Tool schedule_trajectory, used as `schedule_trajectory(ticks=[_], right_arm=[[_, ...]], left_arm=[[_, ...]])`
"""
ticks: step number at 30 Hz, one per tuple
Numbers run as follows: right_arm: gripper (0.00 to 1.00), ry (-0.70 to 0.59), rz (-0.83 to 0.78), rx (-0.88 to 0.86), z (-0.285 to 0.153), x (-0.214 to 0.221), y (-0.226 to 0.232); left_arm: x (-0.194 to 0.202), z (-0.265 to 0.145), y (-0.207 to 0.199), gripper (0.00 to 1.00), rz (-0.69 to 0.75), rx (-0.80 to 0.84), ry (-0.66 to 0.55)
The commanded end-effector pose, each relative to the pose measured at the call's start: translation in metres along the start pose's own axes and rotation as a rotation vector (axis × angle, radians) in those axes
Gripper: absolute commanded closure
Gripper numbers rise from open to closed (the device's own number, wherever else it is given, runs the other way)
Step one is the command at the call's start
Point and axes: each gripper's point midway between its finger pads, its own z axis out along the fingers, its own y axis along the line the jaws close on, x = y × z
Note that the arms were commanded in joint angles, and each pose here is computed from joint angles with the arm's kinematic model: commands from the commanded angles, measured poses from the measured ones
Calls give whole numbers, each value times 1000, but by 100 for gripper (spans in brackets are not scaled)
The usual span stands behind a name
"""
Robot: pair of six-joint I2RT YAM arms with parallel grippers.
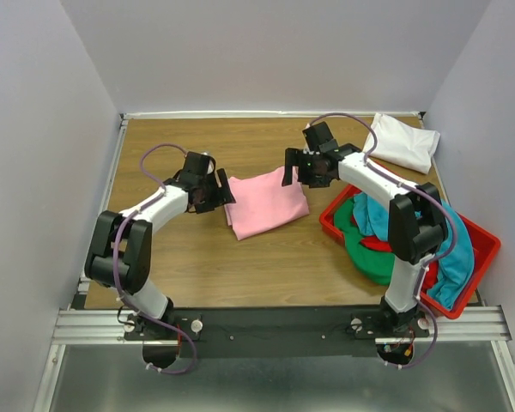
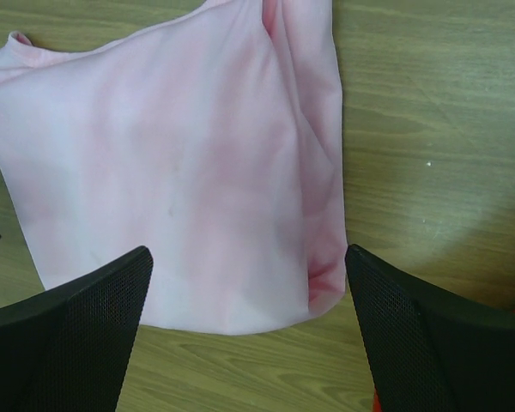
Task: Fold and stack the t-shirts
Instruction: Fold the tshirt
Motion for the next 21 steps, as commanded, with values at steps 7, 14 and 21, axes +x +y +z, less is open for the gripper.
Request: schedule_trajectory(ticks=[7, 14, 21], right_arm=[[1, 49, -26, -134, 24, -5, -14], [2, 77, -54, -179, 39, -4, -30], [3, 121, -58, -253, 53, 4, -27]], left_arm=[[21, 25, 6, 24, 24, -14, 78], [25, 35, 6, 40, 36, -17, 98], [30, 42, 5, 52, 39, -6, 123]])
